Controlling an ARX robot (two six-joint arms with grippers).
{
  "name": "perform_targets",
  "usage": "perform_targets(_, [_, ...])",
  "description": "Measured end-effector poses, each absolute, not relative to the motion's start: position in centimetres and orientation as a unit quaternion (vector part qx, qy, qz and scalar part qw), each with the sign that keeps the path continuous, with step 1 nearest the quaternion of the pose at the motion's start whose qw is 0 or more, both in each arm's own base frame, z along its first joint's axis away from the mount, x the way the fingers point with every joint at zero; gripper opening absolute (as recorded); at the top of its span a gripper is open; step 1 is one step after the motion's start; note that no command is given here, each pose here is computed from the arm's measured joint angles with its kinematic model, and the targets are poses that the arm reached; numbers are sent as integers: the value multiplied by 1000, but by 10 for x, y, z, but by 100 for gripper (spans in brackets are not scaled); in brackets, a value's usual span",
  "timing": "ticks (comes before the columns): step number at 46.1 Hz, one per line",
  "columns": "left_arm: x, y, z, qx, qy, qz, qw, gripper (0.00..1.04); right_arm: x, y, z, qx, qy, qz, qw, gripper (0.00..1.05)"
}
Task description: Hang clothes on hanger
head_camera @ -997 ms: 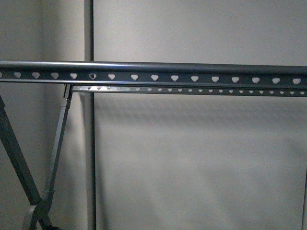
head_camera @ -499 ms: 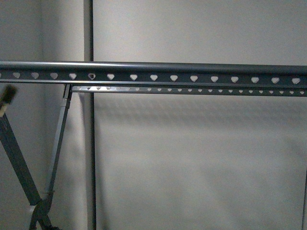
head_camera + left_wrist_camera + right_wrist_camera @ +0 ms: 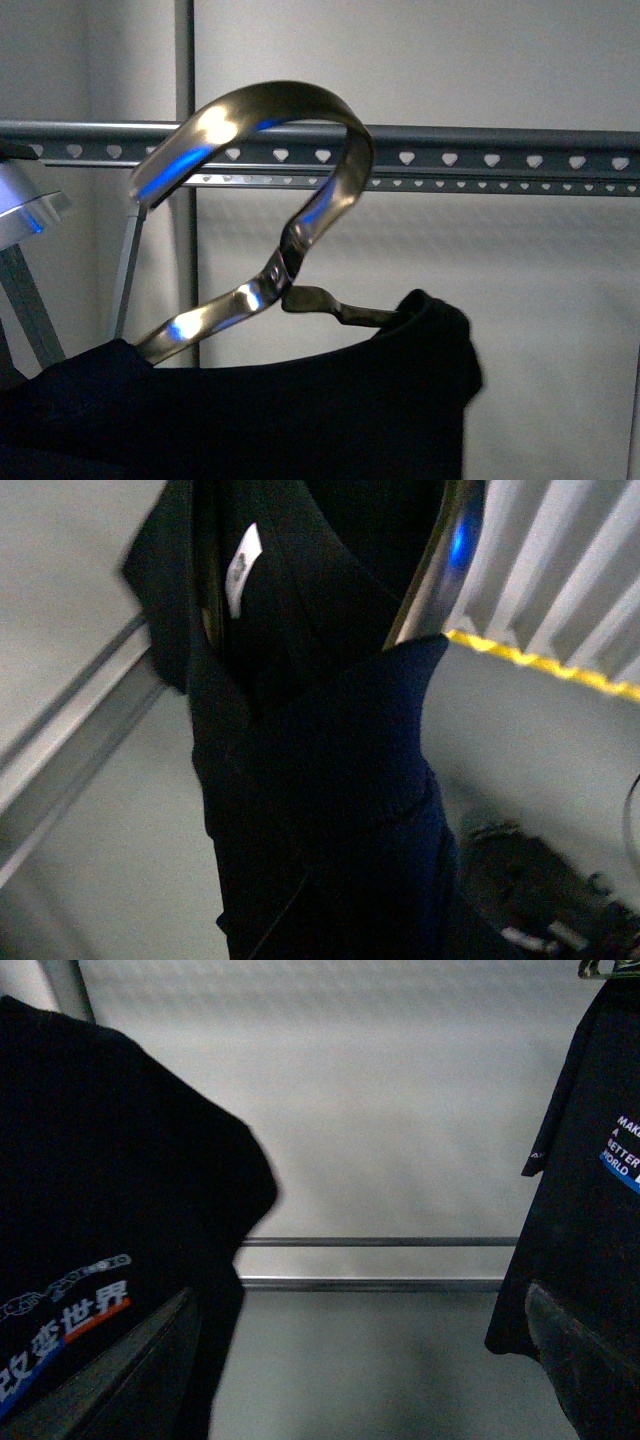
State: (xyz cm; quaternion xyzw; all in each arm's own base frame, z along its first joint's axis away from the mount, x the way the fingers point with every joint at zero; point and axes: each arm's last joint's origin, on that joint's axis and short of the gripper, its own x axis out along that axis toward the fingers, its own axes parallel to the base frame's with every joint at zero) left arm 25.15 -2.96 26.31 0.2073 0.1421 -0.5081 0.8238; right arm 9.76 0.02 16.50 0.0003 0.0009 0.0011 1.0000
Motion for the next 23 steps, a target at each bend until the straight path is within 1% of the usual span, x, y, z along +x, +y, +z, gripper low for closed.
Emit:
perform_targets(2, [254,-32,263,265,115,-516,806,4,98,0,165,0,1,1,1000,97])
perform_targets(3, [254,-35,262,311,97,-519,790,4,98,0,165,0,1,1,1000,97])
perform_targets(5, [255,-40,261,349,82,-523,773,4,98,0,165,0,1,1,1000,97])
perform_targets(7, [254,-47,259,406,51,-531,742,4,98,0,165,0,1,1,1000,97])
perform_targets(8, [255,-51,259,422,40,-533,732,4,98,0,165,0,1,1,1000,97])
perform_targets(11, [258,-61,261,484,-22,-521,703,4,98,0,165,0,1,1,1000,97])
perform_targets(16, [258,-63,262,509,-45,-519,685,4,98,0,165,0,1,1,1000,97])
perform_targets(23, [258,-63,262,517,-49,-518,680,4,98,0,165,0,1,1,1000,97])
